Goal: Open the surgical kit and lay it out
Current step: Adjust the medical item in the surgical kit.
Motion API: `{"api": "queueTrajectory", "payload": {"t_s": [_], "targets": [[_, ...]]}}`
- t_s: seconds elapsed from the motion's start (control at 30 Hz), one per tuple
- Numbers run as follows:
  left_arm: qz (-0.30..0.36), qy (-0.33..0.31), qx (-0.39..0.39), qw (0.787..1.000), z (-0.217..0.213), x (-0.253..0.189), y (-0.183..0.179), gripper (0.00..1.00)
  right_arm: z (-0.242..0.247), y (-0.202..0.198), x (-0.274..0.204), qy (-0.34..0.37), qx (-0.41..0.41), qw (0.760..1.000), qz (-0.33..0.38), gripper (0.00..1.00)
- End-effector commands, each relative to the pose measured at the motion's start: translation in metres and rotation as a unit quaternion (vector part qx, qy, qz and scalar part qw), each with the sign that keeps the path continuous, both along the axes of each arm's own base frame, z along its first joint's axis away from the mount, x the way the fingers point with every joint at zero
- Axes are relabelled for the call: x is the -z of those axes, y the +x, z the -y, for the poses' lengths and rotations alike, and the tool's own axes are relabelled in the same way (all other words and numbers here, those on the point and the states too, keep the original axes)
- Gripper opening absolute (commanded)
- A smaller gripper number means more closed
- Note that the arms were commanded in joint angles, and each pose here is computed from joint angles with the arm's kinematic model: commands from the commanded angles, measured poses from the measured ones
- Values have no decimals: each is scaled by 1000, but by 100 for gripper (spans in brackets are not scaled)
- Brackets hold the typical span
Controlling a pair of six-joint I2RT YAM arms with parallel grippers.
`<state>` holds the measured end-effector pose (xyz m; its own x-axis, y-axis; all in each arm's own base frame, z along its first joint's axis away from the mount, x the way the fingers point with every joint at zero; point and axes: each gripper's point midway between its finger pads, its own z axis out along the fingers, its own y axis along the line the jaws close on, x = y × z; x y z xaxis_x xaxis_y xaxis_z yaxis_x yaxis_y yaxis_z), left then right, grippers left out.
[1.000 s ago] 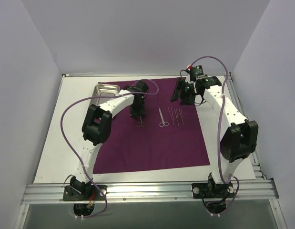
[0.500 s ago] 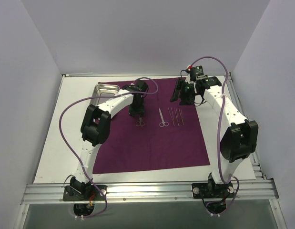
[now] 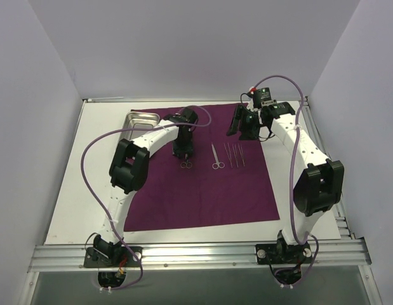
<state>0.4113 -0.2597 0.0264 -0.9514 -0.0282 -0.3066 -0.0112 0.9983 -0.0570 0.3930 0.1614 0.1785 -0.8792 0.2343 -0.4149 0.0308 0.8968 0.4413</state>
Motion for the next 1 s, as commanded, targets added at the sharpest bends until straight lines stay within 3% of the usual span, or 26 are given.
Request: {"api": "queueTrajectory", "payload": {"t_s": [0.0, 0.37, 0.5, 0.73, 0.97], "targets": [[1, -6, 5, 1000, 6, 6, 6, 48, 0, -3, -4, 5, -2, 1000, 3, 54], [-31, 5, 12, 999, 3, 31, -4, 41, 0, -3, -5, 7, 0, 1000, 5, 54], [-45, -15, 27, 999, 9, 35, -8, 22, 0, -2, -4, 8, 1, 1000, 4, 54], [-30, -41, 21, 998, 7, 8, -1, 3, 0, 0, -8, 8, 0, 1000, 10, 54], [-6, -93, 2, 996, 21, -41, 9, 2, -1, 2, -11, 9, 0, 1000, 13, 54]]}}
